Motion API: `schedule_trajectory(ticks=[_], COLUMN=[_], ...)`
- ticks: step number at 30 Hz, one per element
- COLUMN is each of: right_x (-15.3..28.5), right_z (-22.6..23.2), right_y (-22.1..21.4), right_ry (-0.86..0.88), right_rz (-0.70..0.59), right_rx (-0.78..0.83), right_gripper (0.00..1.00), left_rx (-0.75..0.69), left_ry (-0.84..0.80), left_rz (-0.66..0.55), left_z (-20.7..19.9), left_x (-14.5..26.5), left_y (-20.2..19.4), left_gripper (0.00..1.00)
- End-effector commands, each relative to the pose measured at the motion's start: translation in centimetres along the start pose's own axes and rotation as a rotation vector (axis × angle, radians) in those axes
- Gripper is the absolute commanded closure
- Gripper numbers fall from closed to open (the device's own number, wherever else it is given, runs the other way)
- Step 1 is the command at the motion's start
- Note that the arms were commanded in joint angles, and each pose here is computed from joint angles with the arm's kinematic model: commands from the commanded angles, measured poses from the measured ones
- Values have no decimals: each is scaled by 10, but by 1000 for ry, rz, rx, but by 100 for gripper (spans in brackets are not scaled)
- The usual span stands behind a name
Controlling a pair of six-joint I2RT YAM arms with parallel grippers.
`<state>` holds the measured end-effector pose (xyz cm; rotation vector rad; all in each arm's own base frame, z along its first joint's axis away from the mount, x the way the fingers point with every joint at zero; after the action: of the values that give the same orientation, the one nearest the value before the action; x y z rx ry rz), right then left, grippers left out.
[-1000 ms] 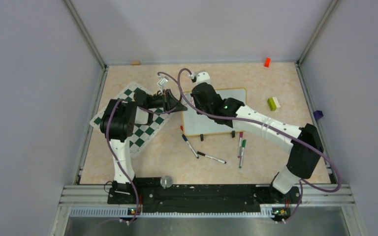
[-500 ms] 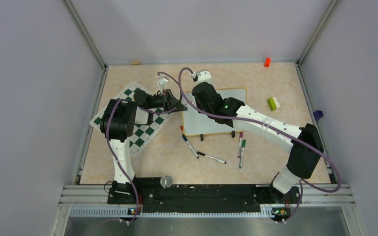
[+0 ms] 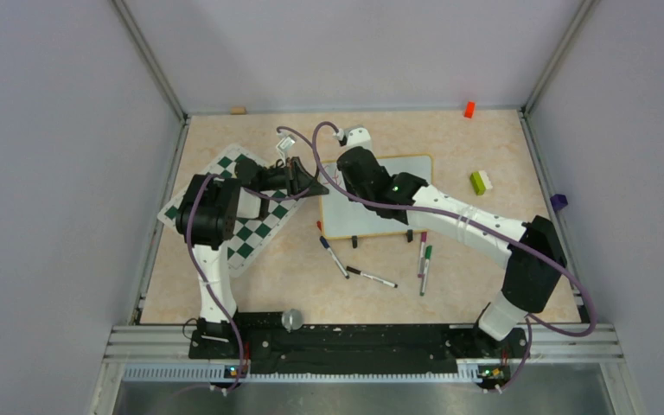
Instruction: Write a sentence on the whiteboard
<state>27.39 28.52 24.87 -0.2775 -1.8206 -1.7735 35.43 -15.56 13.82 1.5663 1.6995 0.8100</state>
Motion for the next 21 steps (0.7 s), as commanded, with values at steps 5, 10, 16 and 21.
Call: schedule_trajectory(ticks=[5, 10, 16, 21], right_x=[0, 0, 0, -1], right_z=[-16, -19, -22, -24], right_y=[2, 4, 7, 8], right_ry=[-51, -59, -72, -77], right_rz=[-15, -19, -25, -29], right_rx=[-18, -25, -30, -33], right_gripper=[100, 100, 100, 100], left_rx=[-156, -155, -156, -157], left_ry=[-25, -25, -25, -26], left_rz=[-26, -25, -25, -24], left_z=[-13, -14, -14, -14], left_x=[-2, -2, -2, -3], left_y=[17, 17, 17, 17], left_gripper=[100, 100, 100, 100])
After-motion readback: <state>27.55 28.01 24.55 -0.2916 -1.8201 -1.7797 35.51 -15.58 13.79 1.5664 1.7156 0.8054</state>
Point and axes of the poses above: each gripper's point midway between its finger pads, its own x axis back along the fingers, its own z axis along the line the jaws close on, y = z × x, the point moved 8 cm from there along x, back along the fingers, and after that the axes turned 7 degrees about -x, right-handed, at the moved point
